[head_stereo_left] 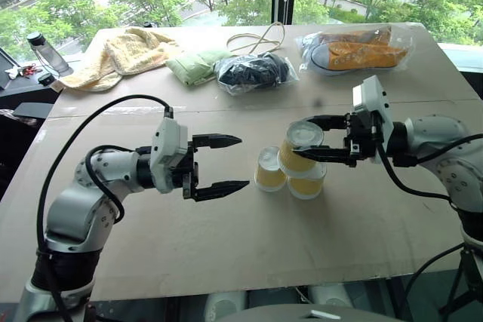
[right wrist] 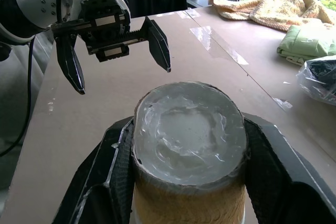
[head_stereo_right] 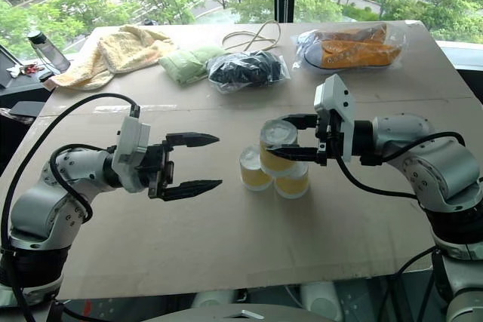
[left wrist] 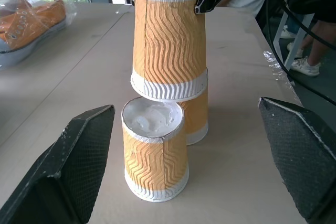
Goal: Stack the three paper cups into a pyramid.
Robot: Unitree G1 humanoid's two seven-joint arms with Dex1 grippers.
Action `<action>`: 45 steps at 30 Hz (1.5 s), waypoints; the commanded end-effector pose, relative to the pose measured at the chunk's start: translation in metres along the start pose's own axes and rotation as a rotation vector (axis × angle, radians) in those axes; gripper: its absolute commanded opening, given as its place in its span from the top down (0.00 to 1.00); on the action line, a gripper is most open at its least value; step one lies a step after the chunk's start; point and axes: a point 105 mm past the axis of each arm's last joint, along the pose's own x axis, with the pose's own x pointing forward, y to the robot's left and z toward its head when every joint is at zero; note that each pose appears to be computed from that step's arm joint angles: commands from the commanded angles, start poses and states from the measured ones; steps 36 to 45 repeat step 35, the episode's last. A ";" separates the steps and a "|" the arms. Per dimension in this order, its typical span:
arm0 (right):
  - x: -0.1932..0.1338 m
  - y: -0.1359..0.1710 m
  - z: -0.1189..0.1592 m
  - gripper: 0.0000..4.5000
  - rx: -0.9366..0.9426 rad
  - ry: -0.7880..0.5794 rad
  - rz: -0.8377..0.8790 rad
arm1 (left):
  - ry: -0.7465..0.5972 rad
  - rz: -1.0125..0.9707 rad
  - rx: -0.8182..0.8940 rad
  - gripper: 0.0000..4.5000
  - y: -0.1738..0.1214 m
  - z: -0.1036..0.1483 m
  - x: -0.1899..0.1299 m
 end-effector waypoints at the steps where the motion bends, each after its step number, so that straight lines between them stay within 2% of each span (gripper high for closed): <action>1: 0.001 0.000 0.013 0.55 -0.050 -0.038 -0.002 | -0.001 -0.002 0.049 0.00 -0.001 0.008 -0.002; 2: 0.001 0.000 0.013 0.55 -0.049 -0.042 0.000 | 0.000 -0.002 0.049 0.00 -0.001 0.008 -0.003; 3: 0.002 0.001 0.014 0.32 -0.047 -0.044 0.001 | 0.001 -0.002 0.049 0.00 0.000 0.008 -0.003; 5: 0.002 0.001 0.014 0.16 -0.044 -0.051 0.001 | 0.000 -0.003 0.047 0.00 0.000 0.007 -0.003; 6: 0.002 0.002 0.015 0.05 -0.041 -0.056 0.001 | -0.001 -0.004 0.045 0.00 0.000 0.007 -0.003; 7: 0.002 0.002 0.015 0.01 -0.038 -0.061 0.001 | -0.002 -0.004 0.044 0.00 0.000 0.007 -0.003; 12: -0.009 0.003 0.013 0.01 -0.013 -0.064 -0.016 | 0.003 0.002 0.022 0.00 -0.001 0.003 -0.005; 14: -0.026 0.004 0.008 0.01 0.015 -0.055 -0.051 | 0.016 0.042 -0.019 0.00 -0.002 -0.007 -0.009; 18: -0.070 0.011 -0.016 0.01 0.054 -0.027 -0.134 | 0.111 0.176 -0.119 0.00 -0.006 -0.042 -0.014; 20: -0.095 0.011 -0.036 0.01 0.106 -0.036 -0.223 | 0.100 0.221 -0.193 0.00 -0.013 -0.054 -0.015; 23: -0.124 0.015 -0.078 0.01 0.068 0.008 -0.338 | 0.095 0.339 -0.235 0.00 -0.017 -0.075 -0.018; 25: -0.141 0.012 -0.114 0.01 0.098 0.044 -0.439 | 0.038 0.449 -0.275 0.00 -0.016 -0.089 -0.019; 28: -0.151 0.010 -0.145 0.01 0.127 0.034 -0.519 | 0.065 0.520 -0.224 0.00 -0.021 -0.108 -0.021; 33: -0.153 0.009 -0.160 0.01 0.106 0.011 -0.517 | 0.133 0.549 -0.230 0.00 -0.026 -0.126 -0.023; 45: -0.151 0.007 -0.161 0.01 0.102 0.011 -0.507 | 0.136 0.561 -0.220 0.00 -0.024 -0.126 -0.025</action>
